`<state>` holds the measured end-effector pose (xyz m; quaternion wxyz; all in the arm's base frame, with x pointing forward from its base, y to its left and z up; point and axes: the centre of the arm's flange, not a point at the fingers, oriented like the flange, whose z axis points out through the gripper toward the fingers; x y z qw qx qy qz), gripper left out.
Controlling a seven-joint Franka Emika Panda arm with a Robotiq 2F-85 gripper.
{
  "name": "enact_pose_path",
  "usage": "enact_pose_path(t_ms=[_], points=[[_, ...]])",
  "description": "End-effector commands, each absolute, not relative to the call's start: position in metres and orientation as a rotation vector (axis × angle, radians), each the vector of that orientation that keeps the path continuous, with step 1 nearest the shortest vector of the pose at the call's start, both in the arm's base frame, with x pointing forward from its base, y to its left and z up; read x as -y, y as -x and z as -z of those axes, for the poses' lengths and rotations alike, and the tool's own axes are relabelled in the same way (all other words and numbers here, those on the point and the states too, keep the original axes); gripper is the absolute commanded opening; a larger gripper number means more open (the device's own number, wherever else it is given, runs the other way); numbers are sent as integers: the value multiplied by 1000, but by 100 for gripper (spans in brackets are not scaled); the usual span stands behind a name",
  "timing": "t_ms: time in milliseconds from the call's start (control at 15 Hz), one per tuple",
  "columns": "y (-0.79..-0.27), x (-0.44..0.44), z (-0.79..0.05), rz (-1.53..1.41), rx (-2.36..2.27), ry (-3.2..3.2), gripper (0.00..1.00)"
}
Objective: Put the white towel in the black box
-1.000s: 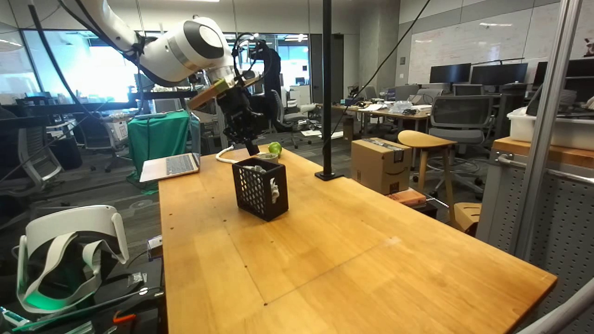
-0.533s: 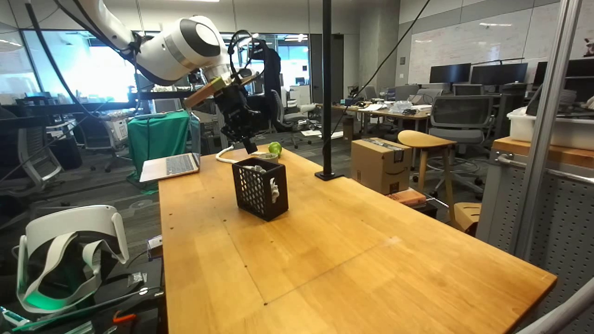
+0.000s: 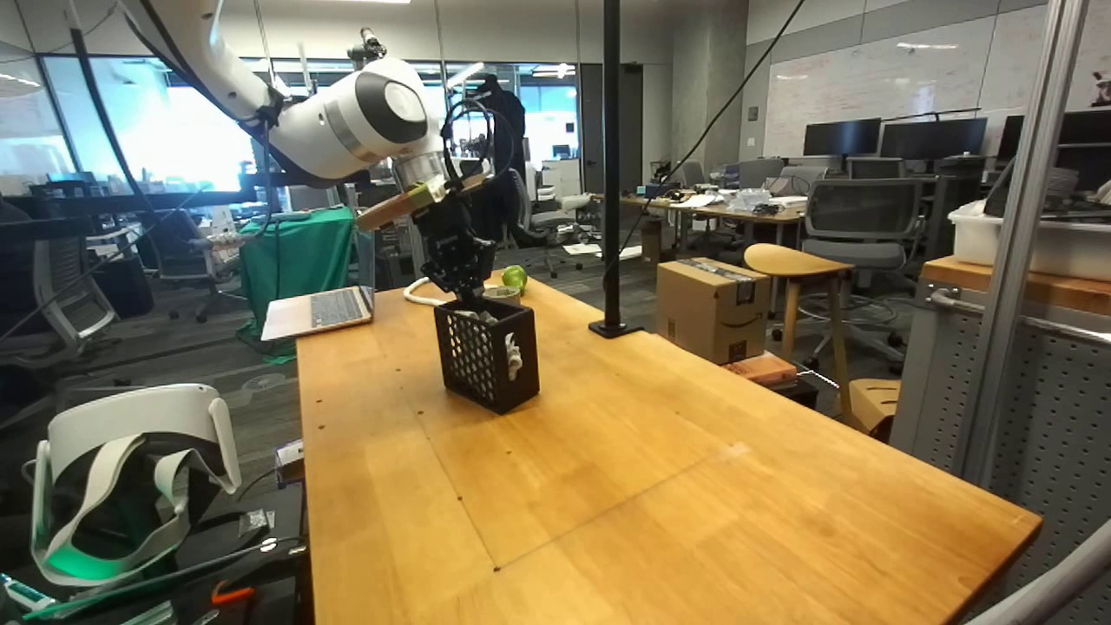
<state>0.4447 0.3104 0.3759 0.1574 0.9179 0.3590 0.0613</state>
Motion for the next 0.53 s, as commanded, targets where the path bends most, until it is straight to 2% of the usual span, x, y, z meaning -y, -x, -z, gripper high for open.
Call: enact_pose_path(t_ms=[0, 467], points=[[-447, -295, -366, -172, -989, -2683, 13], [-467, -277, -333, -109, -974, -2798, 13]])
